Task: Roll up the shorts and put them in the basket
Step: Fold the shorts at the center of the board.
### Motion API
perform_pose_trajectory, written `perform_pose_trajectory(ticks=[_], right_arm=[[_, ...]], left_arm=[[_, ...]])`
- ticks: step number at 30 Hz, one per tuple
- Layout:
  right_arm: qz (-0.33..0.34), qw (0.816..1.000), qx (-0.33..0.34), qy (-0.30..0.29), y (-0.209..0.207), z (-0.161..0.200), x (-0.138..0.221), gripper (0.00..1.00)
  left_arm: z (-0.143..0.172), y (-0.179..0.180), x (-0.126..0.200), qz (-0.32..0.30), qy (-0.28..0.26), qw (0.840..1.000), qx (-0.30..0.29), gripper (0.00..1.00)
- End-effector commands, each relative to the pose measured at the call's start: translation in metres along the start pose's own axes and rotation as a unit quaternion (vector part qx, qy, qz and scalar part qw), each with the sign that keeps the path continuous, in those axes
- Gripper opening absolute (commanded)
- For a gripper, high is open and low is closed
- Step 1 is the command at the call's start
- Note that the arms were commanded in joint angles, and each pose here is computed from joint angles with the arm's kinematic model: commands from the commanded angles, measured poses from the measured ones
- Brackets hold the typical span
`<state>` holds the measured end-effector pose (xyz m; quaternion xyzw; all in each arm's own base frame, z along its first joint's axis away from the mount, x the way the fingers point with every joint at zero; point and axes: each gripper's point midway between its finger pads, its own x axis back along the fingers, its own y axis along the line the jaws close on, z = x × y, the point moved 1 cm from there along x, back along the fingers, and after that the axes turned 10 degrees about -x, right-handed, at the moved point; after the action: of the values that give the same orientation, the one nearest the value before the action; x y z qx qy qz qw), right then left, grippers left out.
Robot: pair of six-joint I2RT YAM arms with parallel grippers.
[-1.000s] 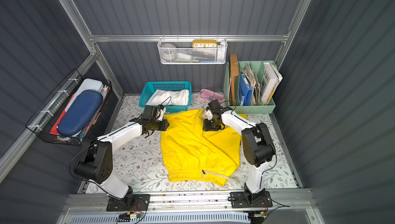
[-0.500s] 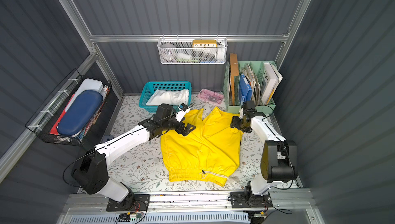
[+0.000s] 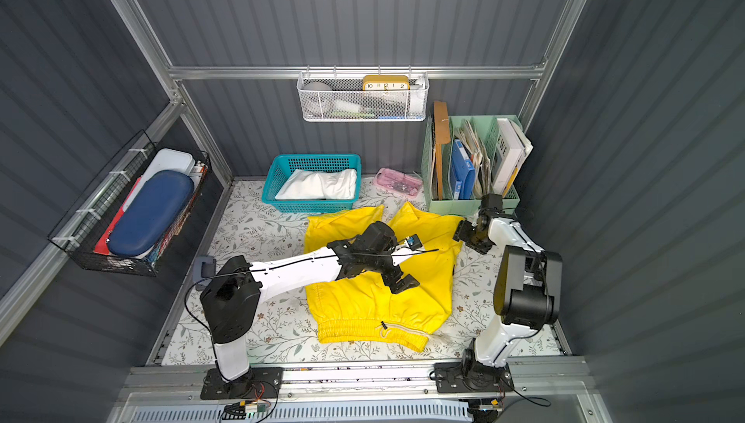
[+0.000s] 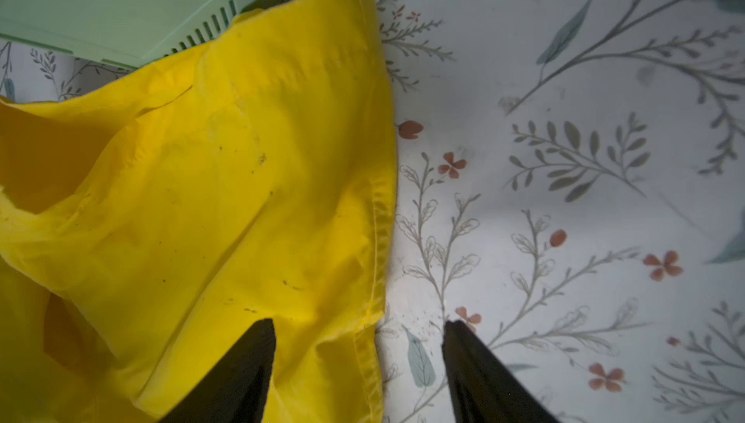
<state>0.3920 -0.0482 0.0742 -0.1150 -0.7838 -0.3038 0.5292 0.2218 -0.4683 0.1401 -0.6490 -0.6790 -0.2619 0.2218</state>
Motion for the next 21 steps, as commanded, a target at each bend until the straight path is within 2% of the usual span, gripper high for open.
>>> perform_pose_trajectory(ticks=[1, 9, 21], right_arm=[[-0.032, 0.999, 0.001, -0.006, 0.013, -0.013, 0.000, 0.71], [-0.042, 0.999, -0.002, 0.007, 0.016, -0.017, -0.013, 0.71], [-0.039, 0.999, -0.002, 0.021, 0.014, -0.019, -0.028, 0.71]], left_arm=[[-0.006, -0.016, -0.011, 0.028, 0.002, 0.999, -0.028, 0.99], [0.004, -0.060, -0.046, 0.066, 0.036, 0.995, -0.067, 1.00], [0.005, -0.113, -0.056, 0.136, 0.032, 0.987, -0.076, 1.00]])
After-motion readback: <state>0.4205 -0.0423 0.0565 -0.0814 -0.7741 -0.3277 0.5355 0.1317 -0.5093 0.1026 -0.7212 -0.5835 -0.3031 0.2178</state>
